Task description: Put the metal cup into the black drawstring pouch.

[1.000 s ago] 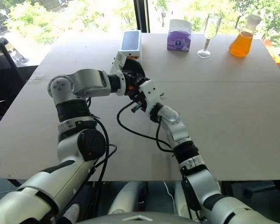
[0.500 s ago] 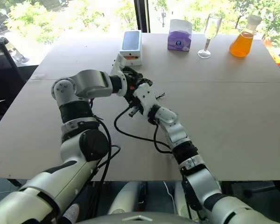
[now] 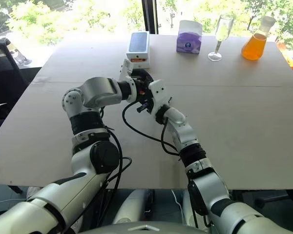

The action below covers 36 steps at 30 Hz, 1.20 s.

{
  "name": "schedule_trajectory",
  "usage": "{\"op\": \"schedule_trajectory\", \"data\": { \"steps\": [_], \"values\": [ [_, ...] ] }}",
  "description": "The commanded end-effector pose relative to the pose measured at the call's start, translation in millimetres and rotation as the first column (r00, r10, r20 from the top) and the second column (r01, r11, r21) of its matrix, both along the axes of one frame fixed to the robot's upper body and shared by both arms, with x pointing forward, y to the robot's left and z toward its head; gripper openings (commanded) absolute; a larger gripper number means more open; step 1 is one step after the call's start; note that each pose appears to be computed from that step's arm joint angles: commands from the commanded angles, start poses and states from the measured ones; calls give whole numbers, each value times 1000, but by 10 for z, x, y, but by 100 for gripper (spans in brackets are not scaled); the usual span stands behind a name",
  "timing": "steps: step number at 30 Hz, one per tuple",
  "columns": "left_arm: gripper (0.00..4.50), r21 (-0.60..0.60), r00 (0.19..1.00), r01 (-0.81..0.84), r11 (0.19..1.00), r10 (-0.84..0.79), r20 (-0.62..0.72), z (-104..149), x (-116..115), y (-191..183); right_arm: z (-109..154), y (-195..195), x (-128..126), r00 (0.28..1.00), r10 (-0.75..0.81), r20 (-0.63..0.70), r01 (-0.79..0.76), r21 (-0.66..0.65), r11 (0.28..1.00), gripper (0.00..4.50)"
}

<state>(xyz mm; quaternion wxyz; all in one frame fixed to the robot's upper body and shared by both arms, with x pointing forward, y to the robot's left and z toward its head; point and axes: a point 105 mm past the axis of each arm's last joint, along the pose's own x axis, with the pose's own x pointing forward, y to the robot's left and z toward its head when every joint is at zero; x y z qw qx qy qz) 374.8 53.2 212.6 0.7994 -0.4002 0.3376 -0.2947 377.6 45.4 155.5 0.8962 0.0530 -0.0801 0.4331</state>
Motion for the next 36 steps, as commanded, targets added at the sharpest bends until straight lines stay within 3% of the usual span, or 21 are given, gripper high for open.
{"op": "schedule_trajectory", "data": {
  "steps": [1, 5, 11, 16, 18, 21, 24, 27, 31, 36],
  "values": [
    [0, -69, 996, 88, 994, -86, 24, 120, -103, -254, 116, 462, -376, 943, 201, 265, -150, -198, 969, 7],
    [0, -101, 998, 52, 994, -54, -19, 94, -79, -217, 107, 466, -462, 902, 265, 341, -181, -257, 949, 7],
    [0, -145, 999, 16, 989, -22, -43, 148, -87, -103, 277, 313, -271, 914, 152, 376, -84, -193, 978, 7],
    [0, -127, 999, 16, 992, -22, -49, 139, -119, -140, 172, 443, -393, 873, 256, 416, -139, -291, 947, 7],
    [0, -124, 1000, 18, 992, -20, -14, 206, -98, -159, 188, 498, -425, 871, 270, 411, -159, -283, 946, 7],
    [0, -98, 998, 44, 994, -39, 57, 286, -123, -152, 354, 387, -223, 948, 135, 288, -115, -87, 990, 7],
    [0, -13, 989, 63, 998, -60, 133, 224, -190, -92, 417, 234, -103, 974, 82, 210, -86, 10, 996, 7],
    [0, 34, 959, 104, 994, -110, 263, 147, -342, -120, 303, 208, -167, 954, 131, 271, -102, -119, 988, 7],
    [0, -145, 963, 86, 986, -45, 265, 306, -339, -214, 244, 256, -272, 924, 159, 348, -96, -191, 977, 7],
    [0, -325, 978, 117, 939, -53, 201, 544, -317, -312, 301, 233, -280, 946, 120, 300, -96, -93, 991, 7]
  ]
}}
